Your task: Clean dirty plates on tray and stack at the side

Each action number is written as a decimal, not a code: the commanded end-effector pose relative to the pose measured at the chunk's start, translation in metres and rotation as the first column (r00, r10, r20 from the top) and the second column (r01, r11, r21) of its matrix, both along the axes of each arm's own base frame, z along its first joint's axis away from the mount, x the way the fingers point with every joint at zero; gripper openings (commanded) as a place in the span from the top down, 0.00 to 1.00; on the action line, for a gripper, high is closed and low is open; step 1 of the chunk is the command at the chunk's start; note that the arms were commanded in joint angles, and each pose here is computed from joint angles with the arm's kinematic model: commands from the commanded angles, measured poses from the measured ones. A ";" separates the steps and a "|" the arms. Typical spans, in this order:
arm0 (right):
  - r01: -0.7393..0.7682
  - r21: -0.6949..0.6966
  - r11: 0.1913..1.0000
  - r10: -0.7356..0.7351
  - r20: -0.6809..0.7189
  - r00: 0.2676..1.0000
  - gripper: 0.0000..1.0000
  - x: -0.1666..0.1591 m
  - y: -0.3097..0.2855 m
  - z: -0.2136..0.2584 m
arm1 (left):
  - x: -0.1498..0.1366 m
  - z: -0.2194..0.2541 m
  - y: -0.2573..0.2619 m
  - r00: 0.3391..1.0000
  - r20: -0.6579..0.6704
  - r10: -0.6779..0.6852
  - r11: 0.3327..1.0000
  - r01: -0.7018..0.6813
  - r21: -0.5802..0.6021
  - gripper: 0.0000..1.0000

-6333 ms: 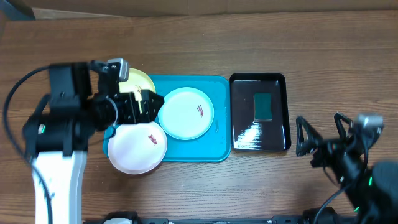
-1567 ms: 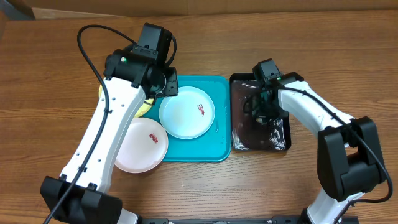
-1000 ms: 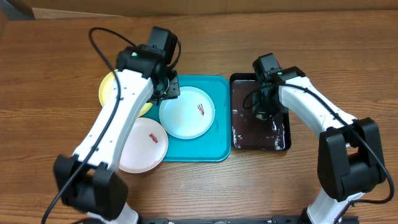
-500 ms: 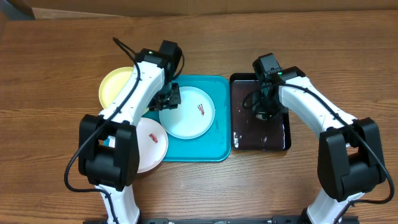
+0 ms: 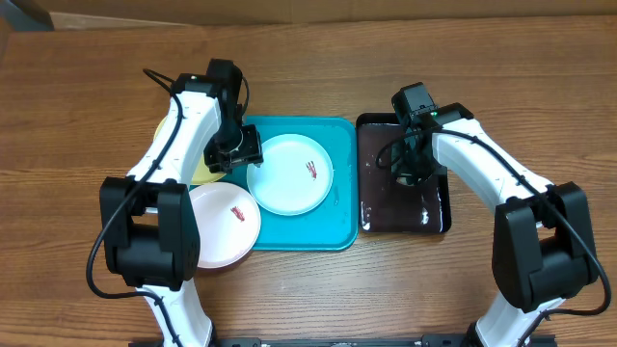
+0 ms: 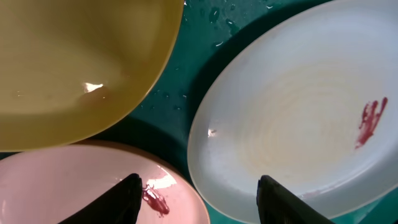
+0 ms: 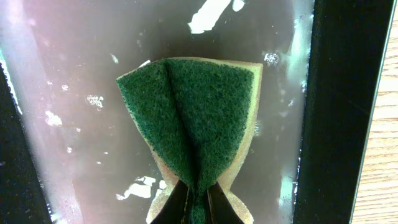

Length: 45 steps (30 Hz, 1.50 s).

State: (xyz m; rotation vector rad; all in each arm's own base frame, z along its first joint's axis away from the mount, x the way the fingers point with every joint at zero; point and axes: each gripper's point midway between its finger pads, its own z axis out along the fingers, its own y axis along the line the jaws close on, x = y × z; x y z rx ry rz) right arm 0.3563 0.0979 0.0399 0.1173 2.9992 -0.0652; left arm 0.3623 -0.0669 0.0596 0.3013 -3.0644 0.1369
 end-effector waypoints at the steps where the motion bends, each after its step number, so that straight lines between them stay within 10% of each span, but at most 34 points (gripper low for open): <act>1: -0.003 0.007 1.000 0.003 0.035 0.999 0.96 0.009 0.002 0.009 | -0.006 -0.016 0.003 1.000 -0.025 0.007 0.999 -0.006 0.037 0.40; 25: 0.004 -0.038 0.999 -0.002 0.044 0.999 0.96 0.011 -0.006 0.011 | -0.007 -0.055 -0.002 0.999 0.026 0.026 1.000 -0.026 0.010 0.96; 45: -0.135 0.055 0.989 0.137 -0.036 0.990 0.96 0.000 0.013 0.040 | 0.012 -0.052 -0.022 0.990 0.117 -0.073 0.992 0.085 -0.096 0.96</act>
